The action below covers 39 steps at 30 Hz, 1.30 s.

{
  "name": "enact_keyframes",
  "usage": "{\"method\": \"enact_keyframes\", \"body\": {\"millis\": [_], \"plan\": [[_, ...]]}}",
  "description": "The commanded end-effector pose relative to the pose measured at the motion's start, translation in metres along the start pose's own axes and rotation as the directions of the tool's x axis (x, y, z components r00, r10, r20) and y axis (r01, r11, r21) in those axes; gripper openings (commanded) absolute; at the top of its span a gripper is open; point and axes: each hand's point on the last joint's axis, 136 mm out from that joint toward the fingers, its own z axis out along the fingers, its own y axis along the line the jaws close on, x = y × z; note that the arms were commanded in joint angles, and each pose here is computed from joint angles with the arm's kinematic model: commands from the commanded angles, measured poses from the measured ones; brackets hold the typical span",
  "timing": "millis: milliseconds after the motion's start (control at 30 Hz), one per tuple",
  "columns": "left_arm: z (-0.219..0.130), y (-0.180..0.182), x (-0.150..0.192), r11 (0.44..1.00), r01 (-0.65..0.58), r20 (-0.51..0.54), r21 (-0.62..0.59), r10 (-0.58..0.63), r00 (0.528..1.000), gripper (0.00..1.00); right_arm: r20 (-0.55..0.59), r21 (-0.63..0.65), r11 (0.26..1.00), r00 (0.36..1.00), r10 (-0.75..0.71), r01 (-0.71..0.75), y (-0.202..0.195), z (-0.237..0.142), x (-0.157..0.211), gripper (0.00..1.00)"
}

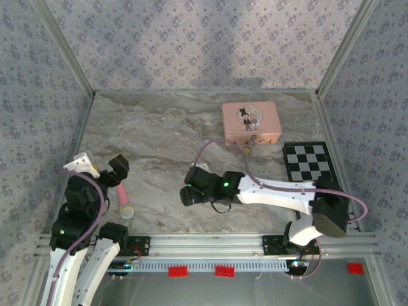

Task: Unlock the padlock with the key

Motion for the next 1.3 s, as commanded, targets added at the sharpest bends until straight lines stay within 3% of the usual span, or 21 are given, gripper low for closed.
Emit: {"method": "enact_keyframes", "body": {"millis": [0, 300, 567, 1267], "plan": [[-0.015, 0.017, -0.014, 0.997, -0.004, 0.077, -0.075, 0.010, 0.997, 1.00, -0.125, -0.038, 0.999, 0.992, 0.011, -0.016, 0.032, 0.007, 0.016, 0.79], [-0.025, 0.027, -0.010, 0.996, 0.020, 0.100, -0.081, -0.012, 0.995, 1.00, -0.328, -0.051, 0.997, 0.942, -0.073, 0.060, 0.077, 0.047, 0.050, 0.64], [-0.033, 0.032, -0.007, 0.997, 0.040, 0.125, -0.067, -0.031, 0.992, 1.00, -0.439, -0.053, 0.993, 0.891, -0.118, 0.105, 0.098, 0.072, 0.067, 0.53], [-0.034, 0.032, -0.005, 0.998, 0.046, 0.139, -0.044, -0.039, 0.990, 1.00, -0.569, -0.059, 0.988, 0.809, -0.150, 0.142, 0.109, 0.102, 0.088, 0.37]]}}
